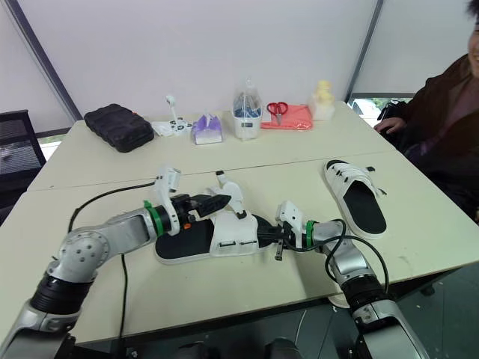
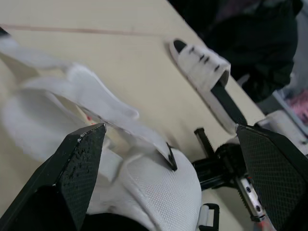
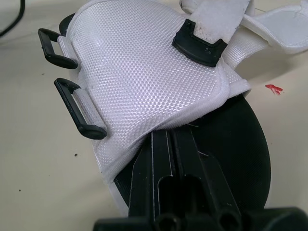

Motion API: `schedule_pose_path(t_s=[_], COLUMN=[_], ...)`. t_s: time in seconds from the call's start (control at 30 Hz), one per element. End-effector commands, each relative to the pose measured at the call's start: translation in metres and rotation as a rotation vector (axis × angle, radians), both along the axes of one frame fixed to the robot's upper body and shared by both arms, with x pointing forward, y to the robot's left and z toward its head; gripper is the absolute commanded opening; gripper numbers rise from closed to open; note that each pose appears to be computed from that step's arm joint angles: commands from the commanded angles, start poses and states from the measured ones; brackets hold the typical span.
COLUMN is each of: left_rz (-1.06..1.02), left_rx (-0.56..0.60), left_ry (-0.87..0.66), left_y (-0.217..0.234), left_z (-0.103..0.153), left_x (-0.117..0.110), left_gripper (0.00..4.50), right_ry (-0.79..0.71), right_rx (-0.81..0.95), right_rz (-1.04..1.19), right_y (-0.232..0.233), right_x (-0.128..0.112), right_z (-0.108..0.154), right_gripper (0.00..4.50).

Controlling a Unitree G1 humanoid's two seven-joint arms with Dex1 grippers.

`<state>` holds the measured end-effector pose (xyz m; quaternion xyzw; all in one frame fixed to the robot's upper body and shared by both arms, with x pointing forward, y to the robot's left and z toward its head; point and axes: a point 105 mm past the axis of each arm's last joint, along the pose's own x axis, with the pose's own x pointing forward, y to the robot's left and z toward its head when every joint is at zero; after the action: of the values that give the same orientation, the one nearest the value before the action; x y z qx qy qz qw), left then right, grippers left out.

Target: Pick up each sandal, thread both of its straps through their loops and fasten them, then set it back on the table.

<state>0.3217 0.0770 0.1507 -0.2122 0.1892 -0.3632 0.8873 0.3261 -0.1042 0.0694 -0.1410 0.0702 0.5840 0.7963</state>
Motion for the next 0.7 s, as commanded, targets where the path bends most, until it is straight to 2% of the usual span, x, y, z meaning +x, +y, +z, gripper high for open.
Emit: schedule_pose_path(t_s=[0.03,0.3,0.43,0.5,0.6,0.7], left_rz=[-0.011,-0.039,0.035,0.078,0.116,0.131], left_rx=[0.025,0.026,-0.050,-0.073,-0.110,-0.118], left_ry=[-0.021,0.003,0.100,0.096,0.075,0.060], left_y=[-0.005,-0.012,-0.014,-0.013,-0.009,-0.005], left_z=[0.004,0.001,-0.011,-0.011,-0.004,0.000], left_x=[0.006,0.012,0.026,0.033,0.039,0.041], left_gripper=[4.48,4.48,4.48,4.48,3.63,2.21], right_ry=[0.092,0.089,0.084,0.080,0.078,0.079], right_rx=[-0.064,-0.054,-0.051,-0.050,-0.049,-0.051], right_rz=[-0.013,-0.024,-0.025,-0.029,-0.032,-0.035], right_y=[0.003,0.005,0.007,0.007,0.007,0.006], right_x=[-0.007,-0.007,-0.007,-0.007,-0.006,-0.007], right_z=[-0.029,-0.029,-0.029,-0.029,-0.029,-0.030], right_gripper=[0.00,0.00,0.00,0.00,0.00,0.00])
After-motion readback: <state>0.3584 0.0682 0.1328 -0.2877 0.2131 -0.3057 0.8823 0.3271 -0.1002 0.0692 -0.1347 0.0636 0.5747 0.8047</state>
